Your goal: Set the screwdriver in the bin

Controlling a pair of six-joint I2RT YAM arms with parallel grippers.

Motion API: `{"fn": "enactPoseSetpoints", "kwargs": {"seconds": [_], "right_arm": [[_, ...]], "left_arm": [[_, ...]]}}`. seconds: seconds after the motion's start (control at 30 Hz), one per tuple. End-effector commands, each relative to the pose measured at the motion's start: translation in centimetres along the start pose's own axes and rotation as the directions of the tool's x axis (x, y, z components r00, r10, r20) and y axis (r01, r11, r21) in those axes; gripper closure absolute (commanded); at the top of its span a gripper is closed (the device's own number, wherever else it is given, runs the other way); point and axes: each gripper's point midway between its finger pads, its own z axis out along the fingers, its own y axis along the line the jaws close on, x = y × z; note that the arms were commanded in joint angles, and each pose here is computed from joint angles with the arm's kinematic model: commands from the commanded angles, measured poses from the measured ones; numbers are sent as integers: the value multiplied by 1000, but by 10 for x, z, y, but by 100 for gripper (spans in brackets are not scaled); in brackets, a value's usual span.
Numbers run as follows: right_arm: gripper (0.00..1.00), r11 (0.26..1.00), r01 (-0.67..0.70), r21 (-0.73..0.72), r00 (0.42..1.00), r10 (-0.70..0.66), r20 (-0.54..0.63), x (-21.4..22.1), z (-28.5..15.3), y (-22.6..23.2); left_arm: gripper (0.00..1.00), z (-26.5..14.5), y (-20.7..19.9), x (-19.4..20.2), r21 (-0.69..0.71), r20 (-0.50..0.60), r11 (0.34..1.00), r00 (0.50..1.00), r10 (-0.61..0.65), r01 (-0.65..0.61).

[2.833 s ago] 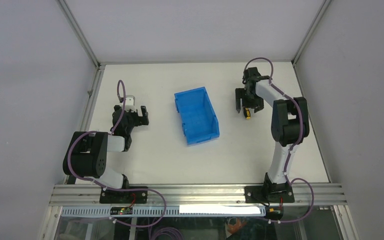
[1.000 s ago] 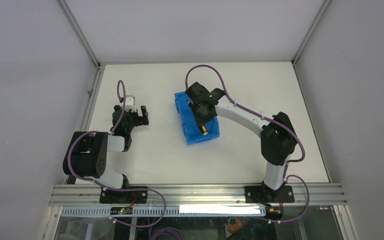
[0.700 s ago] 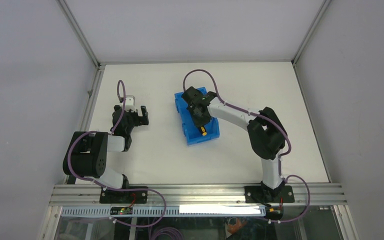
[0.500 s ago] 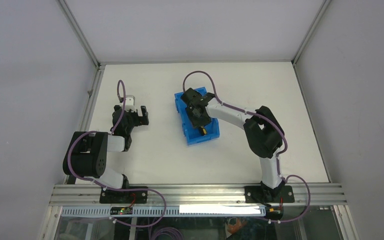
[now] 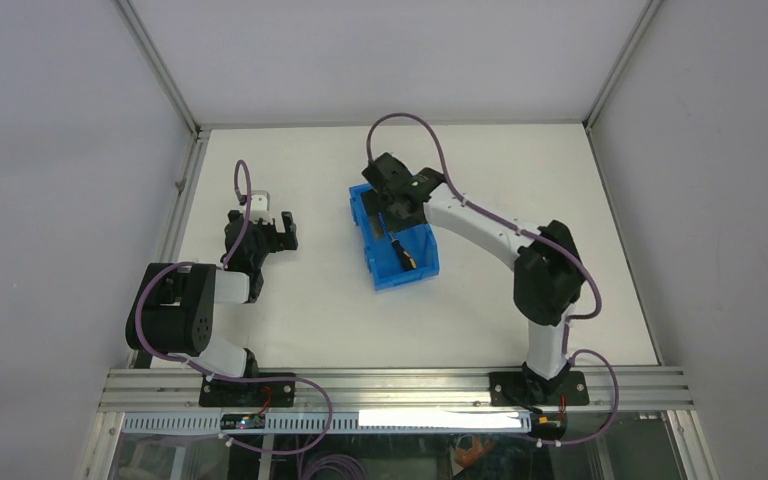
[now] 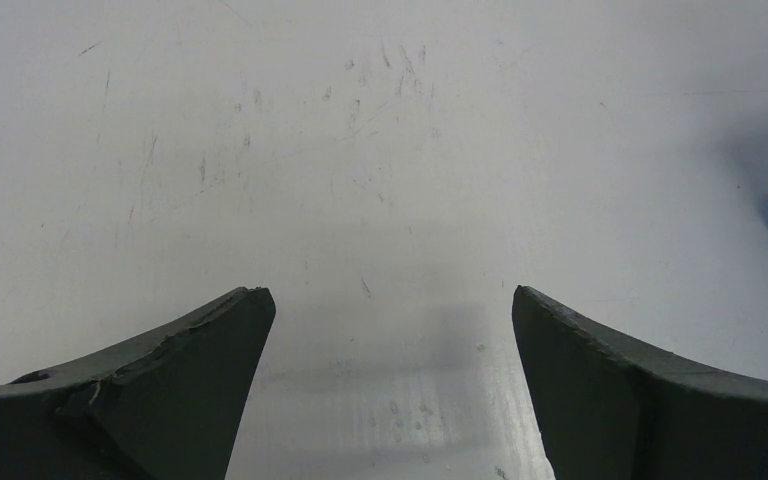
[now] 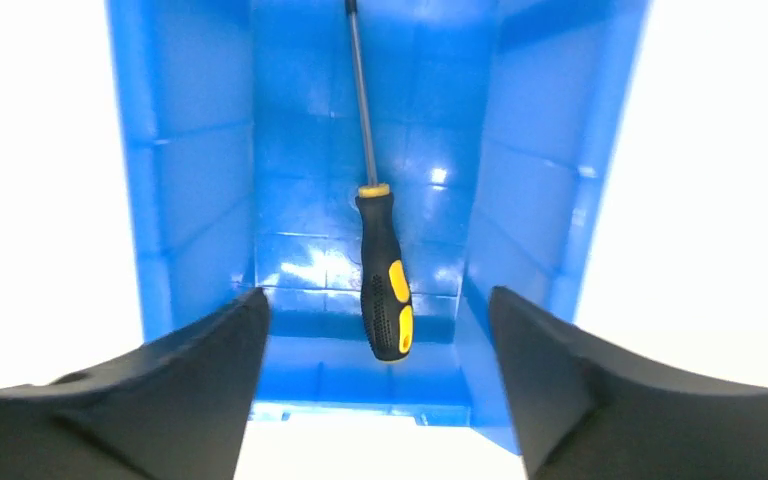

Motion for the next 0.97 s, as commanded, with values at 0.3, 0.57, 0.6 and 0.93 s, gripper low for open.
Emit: {"fn": "enactPoseSetpoints", "kwargs": {"seconds": [0.3,0.57,0.6,0.93], "right_arm": [[1,948,-199,248,953,128,275,-21,-118,-150],[1,802,-506,317,850,400,342,45,-147,-269],[1,775,-538,331,832,426,355,51,-150,-279],[1,753,-578,314,802,455,387,60,-154,-283]], "left_arm": [[1,2,-4,-25,21,72,1000,997,-21,20],[1,2,-4,-25,21,72,1000,997,-20,18],[1,2,-4,-26,22,73,1000,997,-20,19],[1,2,-4,-26,21,73,1000,997,-20,19]]}}
